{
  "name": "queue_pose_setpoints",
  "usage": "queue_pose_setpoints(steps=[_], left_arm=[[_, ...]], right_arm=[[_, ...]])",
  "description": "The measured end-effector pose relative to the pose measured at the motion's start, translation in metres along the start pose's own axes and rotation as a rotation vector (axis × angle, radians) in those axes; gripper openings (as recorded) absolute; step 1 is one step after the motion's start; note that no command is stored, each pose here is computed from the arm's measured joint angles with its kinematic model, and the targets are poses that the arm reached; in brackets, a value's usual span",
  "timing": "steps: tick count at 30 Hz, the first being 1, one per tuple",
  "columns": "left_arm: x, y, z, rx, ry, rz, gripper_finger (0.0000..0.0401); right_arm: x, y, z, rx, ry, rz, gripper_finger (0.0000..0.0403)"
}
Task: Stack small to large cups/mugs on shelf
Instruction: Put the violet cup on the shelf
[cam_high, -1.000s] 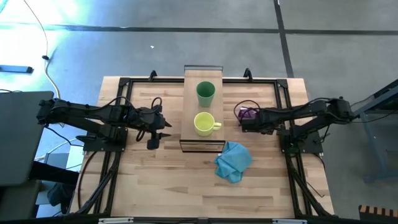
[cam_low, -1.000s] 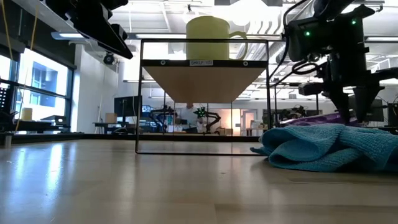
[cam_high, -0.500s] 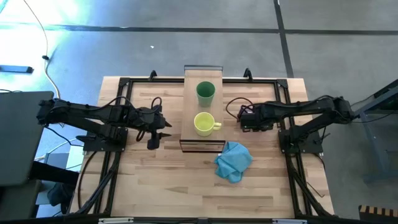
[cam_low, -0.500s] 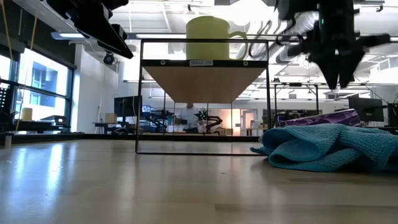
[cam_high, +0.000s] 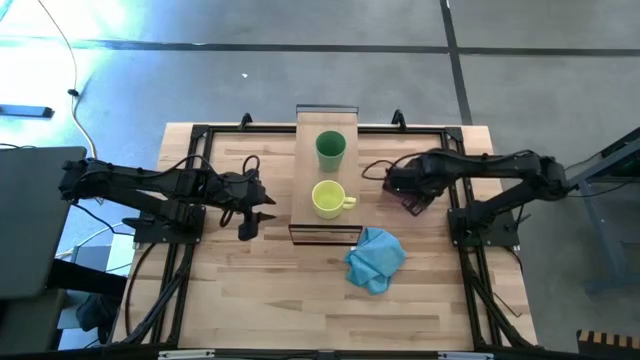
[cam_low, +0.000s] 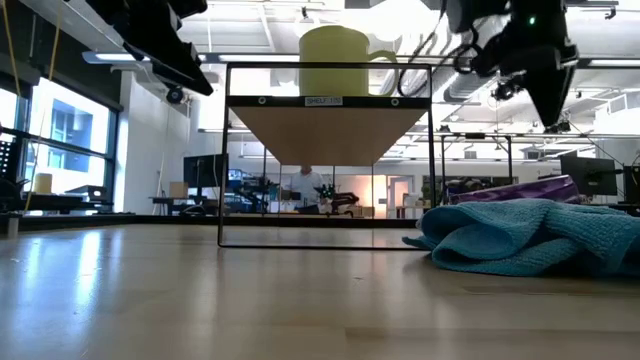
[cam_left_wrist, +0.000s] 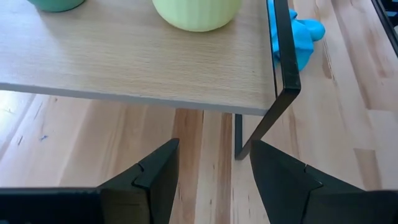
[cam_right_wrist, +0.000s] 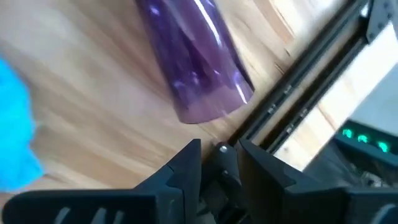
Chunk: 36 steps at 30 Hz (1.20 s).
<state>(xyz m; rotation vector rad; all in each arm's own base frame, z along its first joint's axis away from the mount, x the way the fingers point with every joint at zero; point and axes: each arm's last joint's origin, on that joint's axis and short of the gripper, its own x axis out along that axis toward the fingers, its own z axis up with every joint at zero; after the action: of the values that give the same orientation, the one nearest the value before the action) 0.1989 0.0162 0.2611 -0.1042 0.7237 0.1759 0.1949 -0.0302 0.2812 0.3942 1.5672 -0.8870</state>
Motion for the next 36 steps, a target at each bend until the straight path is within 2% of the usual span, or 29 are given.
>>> queue_pose_setpoints(steps=[2, 7, 10, 15, 20, 27, 36], left_arm=[[0.000, 0.000, 0.000, -0.010, 0.001, 0.001, 0.0184], [0.000, 0.000, 0.000, -0.035, 0.000, 0.000, 0.0184], [0.000, 0.000, 0.000, -0.043, -0.005, -0.001, 0.0184], [0.000, 0.000, 0.004, -0.052, -0.038, -0.005, 0.0184], [0.000, -0.001, 0.006, -0.050, -0.061, -0.008, 0.0184], [0.000, -0.001, 0.009, -0.035, -0.091, -0.011, 0.0184], [0.000, -0.001, 0.009, -0.025, -0.096, -0.011, 0.0184]], right_arm=[[0.007, -0.008, 0.005, 0.017, 0.021, -0.006, 0.0095], [0.026, -0.028, 0.014, 0.085, 0.011, -0.161, 0.0095], [0.044, -0.035, 0.018, 0.102, 0.039, -0.169, 0.0095], [0.078, -0.040, 0.021, 0.132, 0.073, -0.137, 0.0095], [0.098, -0.046, 0.023, 0.153, 0.077, -0.115, 0.0094], [0.102, -0.043, 0.028, 0.158, 0.087, 0.051, 0.0094], [0.096, -0.028, 0.017, 0.134, 0.135, 0.064, 0.0094]])
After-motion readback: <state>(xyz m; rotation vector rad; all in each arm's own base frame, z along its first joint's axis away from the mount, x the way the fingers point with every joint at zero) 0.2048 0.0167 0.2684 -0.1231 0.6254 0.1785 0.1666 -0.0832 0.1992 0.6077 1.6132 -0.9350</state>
